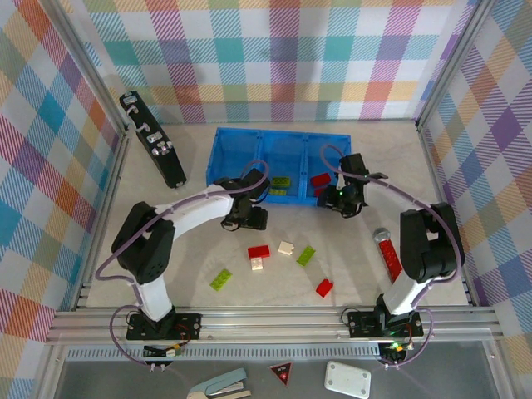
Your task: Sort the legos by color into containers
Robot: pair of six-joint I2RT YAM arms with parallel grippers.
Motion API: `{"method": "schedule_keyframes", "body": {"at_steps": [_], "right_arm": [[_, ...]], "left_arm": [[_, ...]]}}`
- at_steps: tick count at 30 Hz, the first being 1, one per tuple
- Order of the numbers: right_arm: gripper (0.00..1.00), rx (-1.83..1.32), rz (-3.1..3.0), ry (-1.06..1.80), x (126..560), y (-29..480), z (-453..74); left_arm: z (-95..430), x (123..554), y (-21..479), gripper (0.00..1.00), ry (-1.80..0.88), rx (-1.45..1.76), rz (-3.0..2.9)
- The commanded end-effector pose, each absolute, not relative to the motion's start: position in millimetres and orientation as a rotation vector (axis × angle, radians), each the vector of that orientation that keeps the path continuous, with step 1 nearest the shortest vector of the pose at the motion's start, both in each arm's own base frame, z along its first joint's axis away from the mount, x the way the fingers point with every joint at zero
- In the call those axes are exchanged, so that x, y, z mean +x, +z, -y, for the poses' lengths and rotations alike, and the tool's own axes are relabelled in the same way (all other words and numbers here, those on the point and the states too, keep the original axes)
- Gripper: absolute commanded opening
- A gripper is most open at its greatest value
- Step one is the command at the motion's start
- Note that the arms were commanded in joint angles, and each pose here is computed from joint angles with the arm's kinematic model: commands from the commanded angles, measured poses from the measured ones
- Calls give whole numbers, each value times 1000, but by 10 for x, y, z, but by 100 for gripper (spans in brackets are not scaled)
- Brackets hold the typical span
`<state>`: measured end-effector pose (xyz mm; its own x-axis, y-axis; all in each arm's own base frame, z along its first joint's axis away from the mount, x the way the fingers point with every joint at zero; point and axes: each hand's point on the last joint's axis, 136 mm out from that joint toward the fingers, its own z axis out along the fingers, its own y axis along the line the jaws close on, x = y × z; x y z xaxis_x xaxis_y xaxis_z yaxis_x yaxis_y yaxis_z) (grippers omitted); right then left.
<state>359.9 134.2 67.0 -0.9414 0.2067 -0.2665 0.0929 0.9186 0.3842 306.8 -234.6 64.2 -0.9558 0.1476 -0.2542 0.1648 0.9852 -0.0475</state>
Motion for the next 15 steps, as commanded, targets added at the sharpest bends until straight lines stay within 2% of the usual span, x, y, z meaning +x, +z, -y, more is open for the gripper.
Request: {"method": "schedule_keyframes", "body": {"at_steps": [1, 15], "right_arm": [[49, 201, -2726, 503, 3802, 759, -1250], [48, 198, -2727, 464, 3933, 826, -1124]], "left_arm": [[2448, 3183, 671, 77, -51, 290, -2849], [2434, 3305, 410, 83, 68, 422, -2878]]}}
